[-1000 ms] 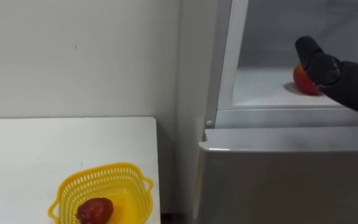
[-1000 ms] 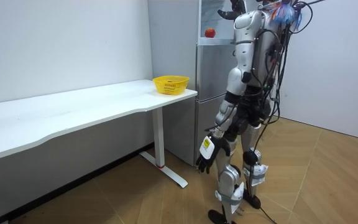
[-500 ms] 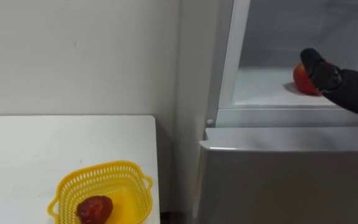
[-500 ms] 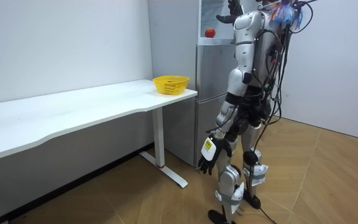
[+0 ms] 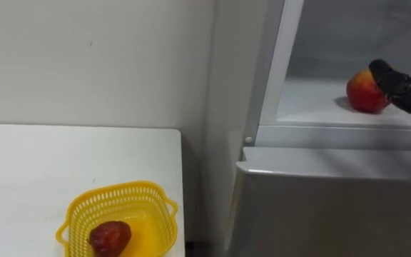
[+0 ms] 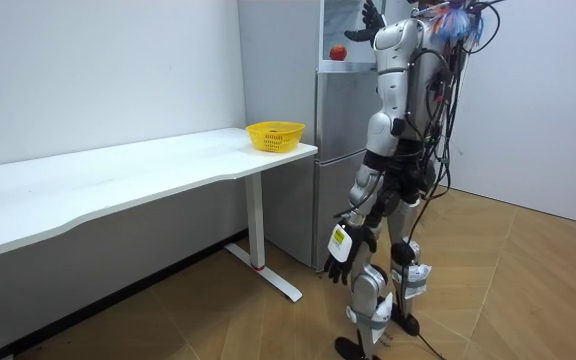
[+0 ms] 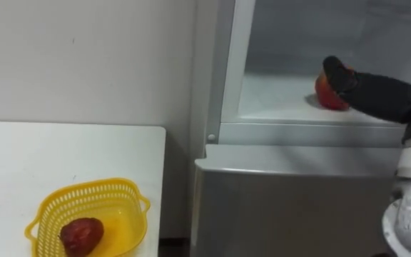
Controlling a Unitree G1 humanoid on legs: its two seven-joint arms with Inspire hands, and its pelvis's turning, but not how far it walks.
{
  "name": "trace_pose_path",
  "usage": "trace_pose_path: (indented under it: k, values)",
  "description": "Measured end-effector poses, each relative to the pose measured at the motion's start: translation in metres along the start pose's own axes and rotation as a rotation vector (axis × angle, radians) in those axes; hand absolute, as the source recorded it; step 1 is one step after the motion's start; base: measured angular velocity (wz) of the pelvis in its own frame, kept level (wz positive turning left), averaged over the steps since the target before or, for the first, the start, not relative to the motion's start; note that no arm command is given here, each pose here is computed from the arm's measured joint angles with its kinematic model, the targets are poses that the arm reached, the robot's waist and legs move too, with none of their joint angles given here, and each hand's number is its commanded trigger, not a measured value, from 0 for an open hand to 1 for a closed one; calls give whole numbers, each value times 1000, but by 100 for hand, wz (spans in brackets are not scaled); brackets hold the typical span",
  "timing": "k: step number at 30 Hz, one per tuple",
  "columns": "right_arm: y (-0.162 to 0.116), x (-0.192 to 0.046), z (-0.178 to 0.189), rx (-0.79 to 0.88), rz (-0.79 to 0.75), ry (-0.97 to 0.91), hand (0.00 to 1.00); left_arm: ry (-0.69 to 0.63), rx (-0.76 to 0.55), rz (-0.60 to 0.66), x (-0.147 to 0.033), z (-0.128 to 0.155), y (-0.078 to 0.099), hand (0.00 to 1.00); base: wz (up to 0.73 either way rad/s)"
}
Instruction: Retrieve from the upper fridge
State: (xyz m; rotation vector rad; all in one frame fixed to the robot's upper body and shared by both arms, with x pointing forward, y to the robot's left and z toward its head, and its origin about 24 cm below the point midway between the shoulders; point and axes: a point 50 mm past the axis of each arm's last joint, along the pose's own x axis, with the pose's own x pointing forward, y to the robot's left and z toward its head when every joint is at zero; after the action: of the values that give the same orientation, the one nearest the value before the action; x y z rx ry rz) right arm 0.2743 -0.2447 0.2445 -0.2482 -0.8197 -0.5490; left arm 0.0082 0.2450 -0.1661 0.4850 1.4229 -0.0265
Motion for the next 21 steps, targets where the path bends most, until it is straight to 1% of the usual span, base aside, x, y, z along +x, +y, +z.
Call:
trace_pose_path:
  k: [2,4,7,13,16,21]
  values:
    - [2,13,2,9,-18,-14,0,6,-13,-1,-1,-2,0,0,7]
    - [-3,30,0,-8,-46,-10,0,7,-26,5,-1,-2,4,0,13]
    - [-10,46,-6,-42,-76,29,0,9,-29,16,-1,-3,8,0,10]
    - [-13,46,-17,-72,-86,85,0,12,-68,13,-2,-5,12,0,0]
    - [-15,46,-25,-64,-93,134,0,13,-82,20,-2,-5,13,0,4]
    - [-16,46,-29,-47,-94,159,0,18,-83,19,-2,-6,13,0,4]
